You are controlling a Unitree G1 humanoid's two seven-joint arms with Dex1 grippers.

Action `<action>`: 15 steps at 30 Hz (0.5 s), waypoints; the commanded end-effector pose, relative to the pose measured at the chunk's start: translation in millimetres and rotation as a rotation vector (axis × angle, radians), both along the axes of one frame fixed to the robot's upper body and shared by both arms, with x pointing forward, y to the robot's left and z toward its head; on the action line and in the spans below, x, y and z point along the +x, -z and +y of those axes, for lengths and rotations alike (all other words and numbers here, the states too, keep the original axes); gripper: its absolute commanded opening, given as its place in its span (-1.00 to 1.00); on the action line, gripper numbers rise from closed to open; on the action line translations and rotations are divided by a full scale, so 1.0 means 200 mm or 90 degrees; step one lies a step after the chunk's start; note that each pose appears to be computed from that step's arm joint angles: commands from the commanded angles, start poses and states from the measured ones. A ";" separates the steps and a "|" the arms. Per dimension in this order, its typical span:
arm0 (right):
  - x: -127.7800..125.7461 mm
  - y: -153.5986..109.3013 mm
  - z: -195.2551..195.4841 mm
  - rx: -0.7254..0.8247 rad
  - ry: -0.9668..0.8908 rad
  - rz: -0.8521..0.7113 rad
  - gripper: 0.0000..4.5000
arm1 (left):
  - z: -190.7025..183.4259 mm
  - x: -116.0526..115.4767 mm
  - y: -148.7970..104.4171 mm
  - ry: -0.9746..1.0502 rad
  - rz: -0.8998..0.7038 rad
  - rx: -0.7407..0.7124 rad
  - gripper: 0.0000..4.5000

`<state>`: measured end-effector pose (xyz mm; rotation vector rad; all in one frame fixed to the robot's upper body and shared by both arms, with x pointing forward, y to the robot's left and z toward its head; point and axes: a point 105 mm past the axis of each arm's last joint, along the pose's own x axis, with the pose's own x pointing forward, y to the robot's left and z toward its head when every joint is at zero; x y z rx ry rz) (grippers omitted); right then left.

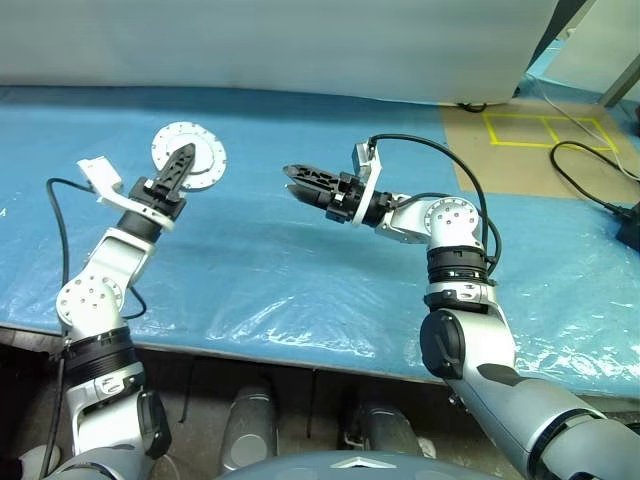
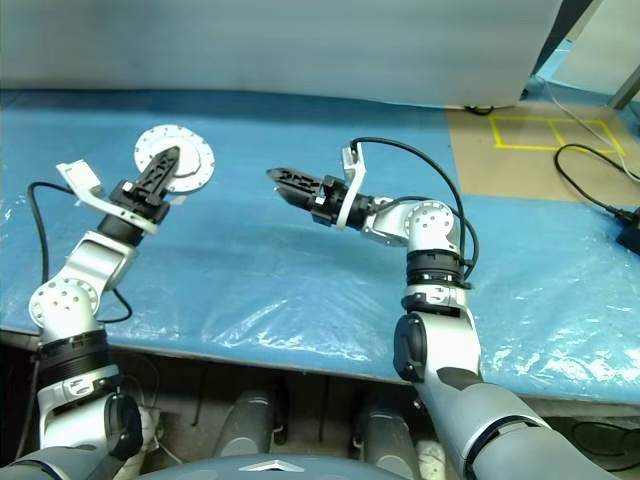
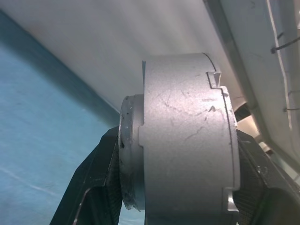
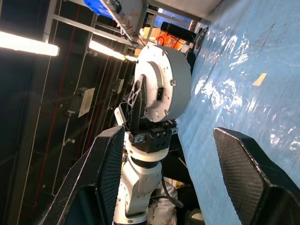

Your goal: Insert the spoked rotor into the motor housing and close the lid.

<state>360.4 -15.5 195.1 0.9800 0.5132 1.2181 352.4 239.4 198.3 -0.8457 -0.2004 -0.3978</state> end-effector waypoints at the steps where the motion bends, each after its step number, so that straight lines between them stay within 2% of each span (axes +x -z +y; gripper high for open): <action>1: -0.01 -0.03 0.02 0.017 -0.009 -0.016 0.40 | 0.19 -0.02 -0.11 -0.126 -0.042 0.062 0.12; 7: -0.01 -0.02 0.05 0.011 -0.012 -0.016 0.40 | 0.31 0.07 0.02 -0.196 0.023 0.111 0.12; 11: -0.01 -0.01 0.05 0.000 -0.012 -0.020 0.40 | 0.29 0.17 0.18 -0.179 0.074 0.135 0.12; 15: -0.01 -0.01 0.05 -0.008 -0.011 -0.024 0.40 | 0.31 0.23 0.28 -0.177 0.106 0.131 0.12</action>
